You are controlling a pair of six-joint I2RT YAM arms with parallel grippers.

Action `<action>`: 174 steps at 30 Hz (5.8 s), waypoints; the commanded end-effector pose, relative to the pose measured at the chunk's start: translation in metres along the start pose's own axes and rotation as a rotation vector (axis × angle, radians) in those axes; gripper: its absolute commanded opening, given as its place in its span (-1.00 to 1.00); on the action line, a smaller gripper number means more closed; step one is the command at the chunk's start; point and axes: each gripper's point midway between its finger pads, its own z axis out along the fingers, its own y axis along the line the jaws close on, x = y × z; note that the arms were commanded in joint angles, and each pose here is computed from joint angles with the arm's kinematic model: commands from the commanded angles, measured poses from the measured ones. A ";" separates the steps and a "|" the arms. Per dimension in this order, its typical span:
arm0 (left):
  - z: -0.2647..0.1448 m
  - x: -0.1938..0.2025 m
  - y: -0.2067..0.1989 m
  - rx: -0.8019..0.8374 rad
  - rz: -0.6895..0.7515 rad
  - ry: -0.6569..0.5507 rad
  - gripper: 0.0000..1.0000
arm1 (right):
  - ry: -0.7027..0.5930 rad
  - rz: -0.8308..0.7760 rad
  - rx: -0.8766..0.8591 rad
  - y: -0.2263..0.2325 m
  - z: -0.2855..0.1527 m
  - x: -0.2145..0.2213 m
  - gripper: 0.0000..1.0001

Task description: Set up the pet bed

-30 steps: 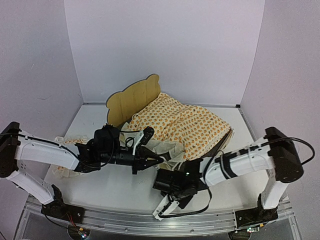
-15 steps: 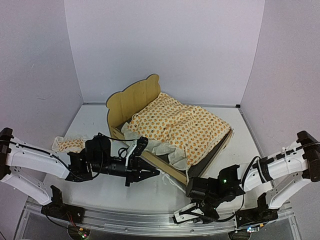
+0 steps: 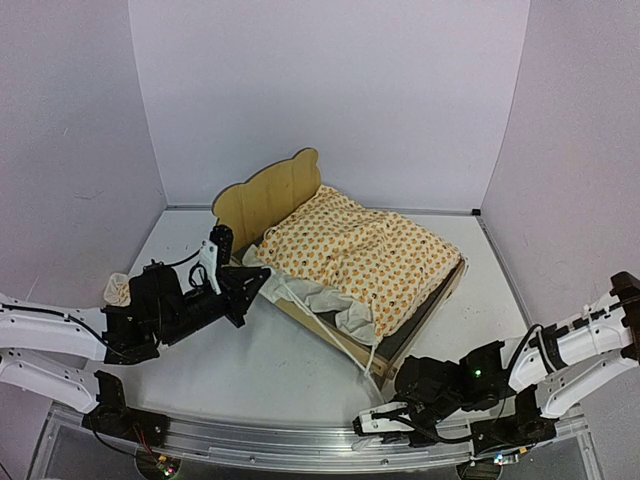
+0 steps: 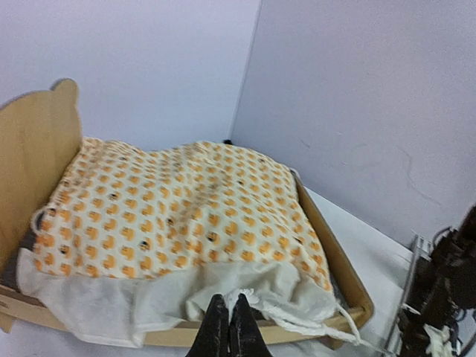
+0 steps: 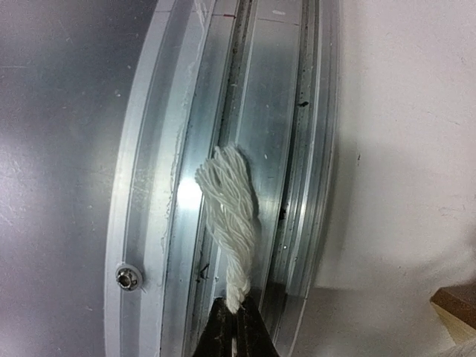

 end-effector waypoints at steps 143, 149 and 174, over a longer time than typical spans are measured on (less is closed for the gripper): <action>0.133 0.079 0.068 -0.149 0.123 0.666 -0.86 | -0.136 1.648 0.595 -0.239 -0.146 -0.044 0.01; 0.129 0.058 0.057 -0.113 0.109 0.623 -1.00 | -0.029 1.575 0.682 -0.225 -0.144 -0.041 0.03; 0.130 0.032 0.037 -0.020 0.086 0.551 -1.00 | 0.003 1.864 1.109 -0.249 -0.122 0.008 -0.26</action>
